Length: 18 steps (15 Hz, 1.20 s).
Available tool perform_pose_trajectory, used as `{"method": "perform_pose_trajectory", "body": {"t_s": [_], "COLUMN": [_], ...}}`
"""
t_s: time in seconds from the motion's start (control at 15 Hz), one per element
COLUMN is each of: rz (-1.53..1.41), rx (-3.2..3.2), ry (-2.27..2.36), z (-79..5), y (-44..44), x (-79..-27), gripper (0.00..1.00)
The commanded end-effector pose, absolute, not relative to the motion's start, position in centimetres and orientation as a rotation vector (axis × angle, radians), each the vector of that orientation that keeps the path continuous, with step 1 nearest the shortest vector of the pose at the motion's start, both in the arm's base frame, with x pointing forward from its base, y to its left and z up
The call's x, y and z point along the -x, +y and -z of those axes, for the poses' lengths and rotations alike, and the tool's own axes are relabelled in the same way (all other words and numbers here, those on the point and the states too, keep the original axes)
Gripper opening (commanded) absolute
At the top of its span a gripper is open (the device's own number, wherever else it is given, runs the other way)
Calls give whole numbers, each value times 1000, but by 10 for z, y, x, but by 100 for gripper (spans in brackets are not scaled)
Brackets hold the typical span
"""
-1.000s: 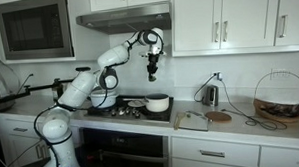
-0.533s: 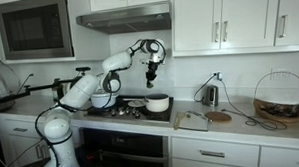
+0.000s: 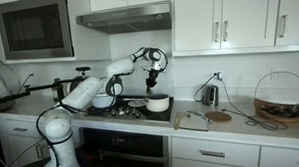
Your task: Put the piece of broccoli in the cream pot
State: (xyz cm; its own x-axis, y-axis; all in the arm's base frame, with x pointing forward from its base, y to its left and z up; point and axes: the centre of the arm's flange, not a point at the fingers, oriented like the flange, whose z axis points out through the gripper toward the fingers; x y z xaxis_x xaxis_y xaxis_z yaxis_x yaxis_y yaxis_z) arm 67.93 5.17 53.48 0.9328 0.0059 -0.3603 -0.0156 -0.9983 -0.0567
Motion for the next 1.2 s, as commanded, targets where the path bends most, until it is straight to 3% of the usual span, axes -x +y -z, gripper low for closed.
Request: {"method": "perform_pose_trajectory", "body": {"t_s": [0.0, 0.4, 0.47, 0.53, 1.0, 1.13], "rz": [-513, -476, -474, -468, -420, -377], "rx": [3048, 3060, 3059, 3057, 3059, 3063], "ry": [15, 22, 25, 30, 41, 53], "z": [-518, -507, -508, -508, -516, -527], "y": [53, 49, 49, 48, 42, 41], "x": [-675, -684, -684, -685, -687, -688], "gripper": [3, 3, 25, 37, 90, 99]}}
